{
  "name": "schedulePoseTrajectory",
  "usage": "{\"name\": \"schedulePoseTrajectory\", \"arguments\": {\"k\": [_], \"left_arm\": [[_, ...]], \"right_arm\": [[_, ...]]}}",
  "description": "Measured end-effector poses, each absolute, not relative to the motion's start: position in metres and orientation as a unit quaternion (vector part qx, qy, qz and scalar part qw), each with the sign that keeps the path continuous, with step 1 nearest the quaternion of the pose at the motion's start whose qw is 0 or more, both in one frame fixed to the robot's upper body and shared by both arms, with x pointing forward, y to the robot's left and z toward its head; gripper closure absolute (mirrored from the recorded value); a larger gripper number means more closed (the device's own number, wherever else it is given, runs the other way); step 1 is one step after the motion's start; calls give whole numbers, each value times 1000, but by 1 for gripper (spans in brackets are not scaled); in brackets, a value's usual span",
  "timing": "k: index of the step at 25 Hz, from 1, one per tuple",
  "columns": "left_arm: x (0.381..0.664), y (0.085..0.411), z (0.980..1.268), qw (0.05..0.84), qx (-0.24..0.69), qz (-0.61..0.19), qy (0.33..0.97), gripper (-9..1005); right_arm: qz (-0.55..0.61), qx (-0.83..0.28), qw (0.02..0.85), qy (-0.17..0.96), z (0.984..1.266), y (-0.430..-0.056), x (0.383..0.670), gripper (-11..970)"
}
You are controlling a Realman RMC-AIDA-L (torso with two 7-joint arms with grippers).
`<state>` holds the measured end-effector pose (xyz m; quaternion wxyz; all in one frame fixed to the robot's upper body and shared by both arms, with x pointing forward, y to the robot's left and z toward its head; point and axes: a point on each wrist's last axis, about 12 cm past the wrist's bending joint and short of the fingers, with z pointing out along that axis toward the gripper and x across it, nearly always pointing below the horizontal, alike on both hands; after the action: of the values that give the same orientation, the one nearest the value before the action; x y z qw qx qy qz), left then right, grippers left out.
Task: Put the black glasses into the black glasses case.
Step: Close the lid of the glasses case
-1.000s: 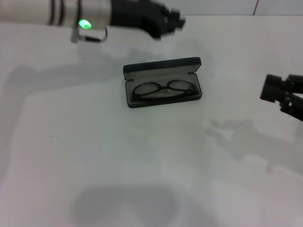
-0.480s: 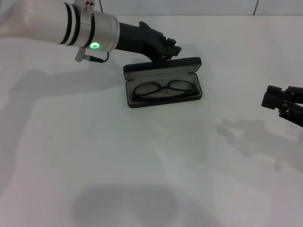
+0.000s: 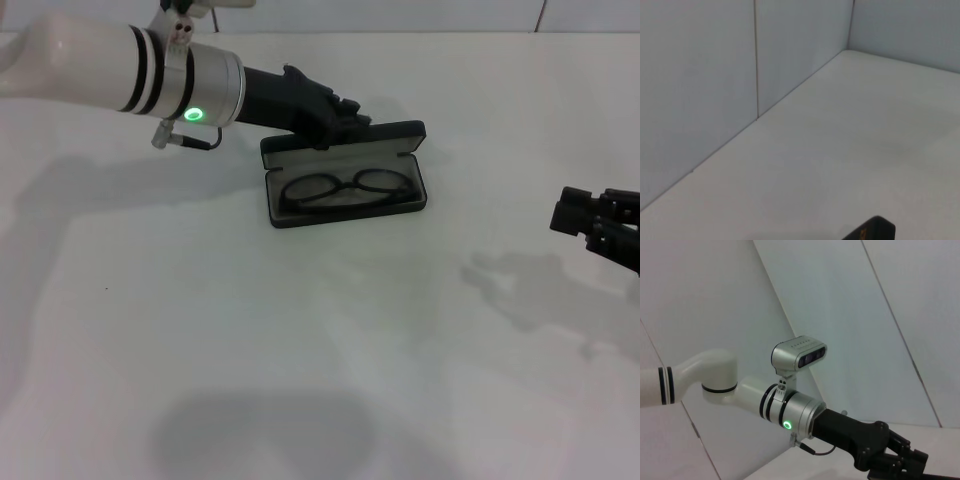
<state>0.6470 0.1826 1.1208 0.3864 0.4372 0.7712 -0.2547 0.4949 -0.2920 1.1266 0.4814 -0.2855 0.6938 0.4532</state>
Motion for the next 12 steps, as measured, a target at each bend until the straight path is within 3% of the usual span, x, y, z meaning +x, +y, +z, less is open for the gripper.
{"name": "schedulePoseTrajectory", "arguments": {"k": [12], "left_arm": [[637,182,1110,352,446,-264,779,768]], "right_arm": [[455,-280,477,698,1124,-293,494,723]]}}
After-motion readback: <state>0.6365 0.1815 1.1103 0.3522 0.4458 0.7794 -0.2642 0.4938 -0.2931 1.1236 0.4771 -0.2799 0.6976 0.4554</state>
